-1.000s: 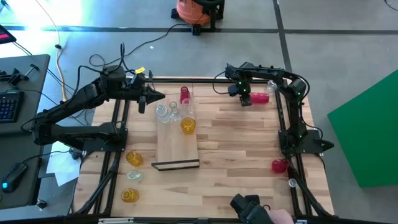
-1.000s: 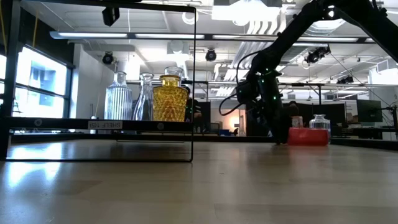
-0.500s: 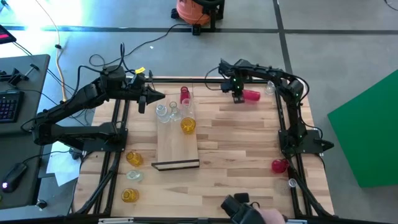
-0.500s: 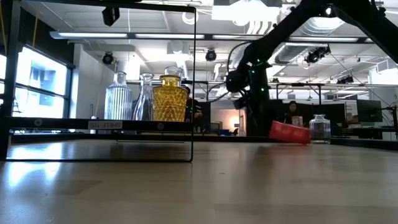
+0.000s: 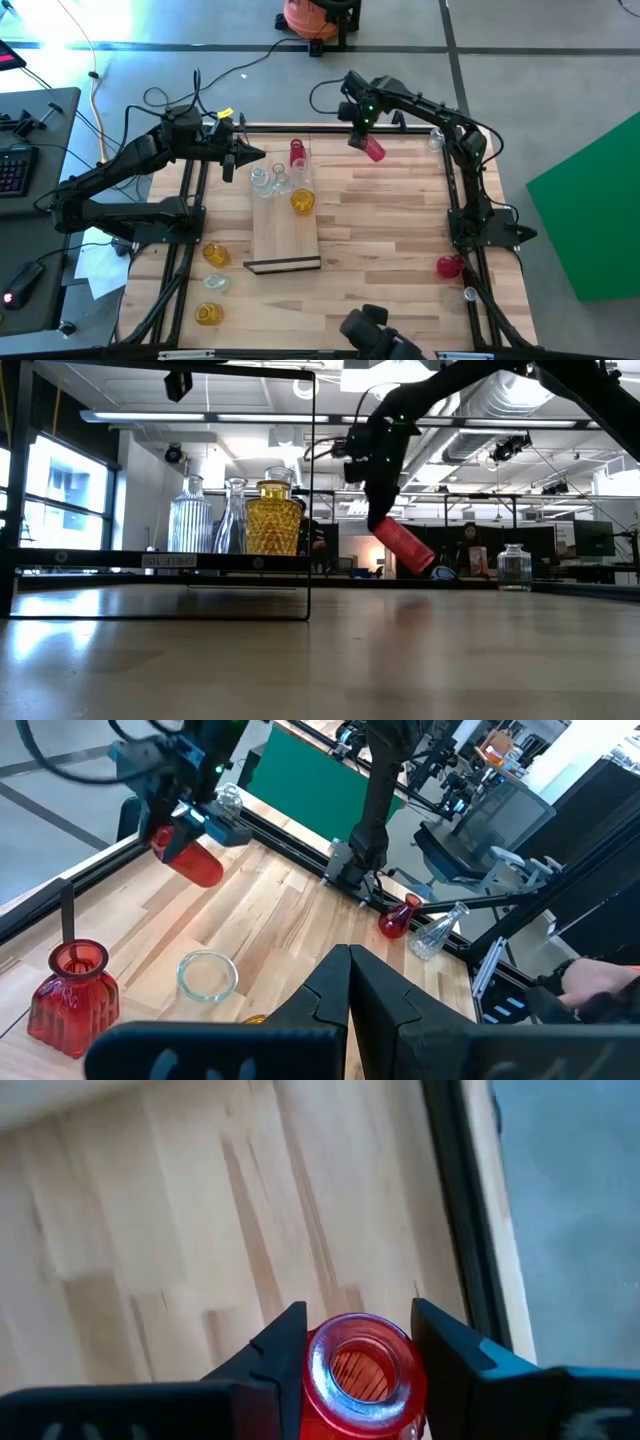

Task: Sort vases onto shelf
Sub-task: Put the bottom red vase on the shelf

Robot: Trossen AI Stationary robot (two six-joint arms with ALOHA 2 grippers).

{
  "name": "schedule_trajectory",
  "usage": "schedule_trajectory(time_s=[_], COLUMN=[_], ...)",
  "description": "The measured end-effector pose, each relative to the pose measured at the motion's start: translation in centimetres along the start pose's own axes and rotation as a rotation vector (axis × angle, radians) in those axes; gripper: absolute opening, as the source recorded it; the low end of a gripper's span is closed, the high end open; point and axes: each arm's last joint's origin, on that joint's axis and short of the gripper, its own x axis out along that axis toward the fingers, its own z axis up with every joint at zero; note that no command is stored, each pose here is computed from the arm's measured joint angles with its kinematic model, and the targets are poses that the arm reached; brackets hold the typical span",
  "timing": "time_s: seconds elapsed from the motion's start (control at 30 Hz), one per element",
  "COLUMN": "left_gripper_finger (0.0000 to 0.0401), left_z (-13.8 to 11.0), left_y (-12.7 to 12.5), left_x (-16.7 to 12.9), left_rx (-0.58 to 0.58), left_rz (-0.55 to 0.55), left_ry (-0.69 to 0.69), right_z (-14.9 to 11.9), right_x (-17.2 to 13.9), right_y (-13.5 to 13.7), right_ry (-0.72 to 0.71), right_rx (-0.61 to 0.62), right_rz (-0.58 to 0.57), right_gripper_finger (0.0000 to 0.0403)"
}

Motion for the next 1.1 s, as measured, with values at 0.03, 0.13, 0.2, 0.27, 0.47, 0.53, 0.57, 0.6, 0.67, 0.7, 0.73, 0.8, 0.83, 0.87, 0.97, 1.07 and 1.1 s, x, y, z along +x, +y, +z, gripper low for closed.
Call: schedule_trajectory(time_s=[0.03, 0.13, 0.2, 0.27, 0.47, 0.53, 0.57, 0.6, 0.67, 0.7, 0.73, 0.8, 0.83, 0.87, 0.97, 1.07, 1.1], left_gripper_finger=[0.0, 0.0, 0.0, 0.0, 0.0, 0.0, 0.0, 0.0, 0.0, 0.0, 0.0, 0.0, 0.0, 0.0, 0.0, 0.0, 0.0], left_z=[0.0, 0.0, 0.0, 0.0, 0.0, 0.0, 0.0, 0.0, 0.0, 0.0, 0.0, 0.0, 0.0, 0.0, 0.0, 0.0, 0.0], left_y=[0.0, 0.0, 0.0, 0.0, 0.0, 0.0, 0.0, 0.0, 0.0, 0.0, 0.0, 0.0, 0.0, 0.0, 0.0, 0.0, 0.0], left_x=[0.0, 0.0, 0.0, 0.0, 0.0, 0.0, 0.0, 0.0, 0.0, 0.0, 0.0, 0.0, 0.0, 0.0, 0.0, 0.0, 0.0], left_rx=[0.0, 0.001, 0.008, 0.01, 0.018, 0.018, 0.018, 0.018, 0.018, 0.018, 0.018, 0.018, 0.018, 0.018, 0.018, 0.018, 0.018], left_rz=[0.0, 0.0, -0.001, -0.001, -0.001, -0.001, -0.001, -0.001, -0.001, -0.001, -0.001, -0.001, -0.001, -0.001, 0.0, 0.0, 0.0], left_ry=[0.0, 0.0, 0.0, 0.0, 0.001, 0.0, 0.001, 0.001, 0.001, 0.001, 0.001, 0.001, 0.001, 0.001, 0.0, 0.0, 0.0], right_z=[0.3, 1.0, 1.6, 2.3, 4.0, 4.6, 4.8, 5.0, 5.3, 5.5, 5.6, 6.0, 6.1, 6.3, 6.8, 7.3, 7.4], right_x=[-0.3, -1.0, -1.3, -1.2, -1.0, -1.0, -1.0, -1.1, -1.1, -1.2, -1.2, -1.3, -1.3, -1.3, -1.4, -1.5, -1.5], right_y=[0.2, 0.7, 1.4, 2.2, 4.7, 5.3, 5.5, 5.7, 5.9, 6.1, 6.2, 6.4, 6.6, 6.8, 7.2, 7.9, 8.1], right_ry=[-0.011, -0.051, -0.086, -0.121, -0.208, -0.236, -0.248, -0.258, -0.283, -0.297, -0.311, -0.333, -0.345, -0.359, -0.398, -0.433, -0.443], right_rx=[0.002, 0.008, 0.024, 0.026, -0.037, -0.062, -0.072, -0.07, -0.06, -0.055, -0.05, -0.041, -0.039, -0.034, -0.016, -0.013, -0.018], right_rz=[-0.004, 0.01, 0.042, 0.059, 0.074, 0.055, 0.048, 0.049, 0.046, 0.043, 0.042, 0.039, 0.04, 0.04, 0.044, 0.046, 0.044], right_gripper_finger=[0.0117, 0.0117, 0.0117, 0.012, 0.0119, 0.0119, 0.0119, 0.0119, 0.0119, 0.0119, 0.0119, 0.0119, 0.0119, 0.0119, 0.0119, 0.0119, 0.0119])
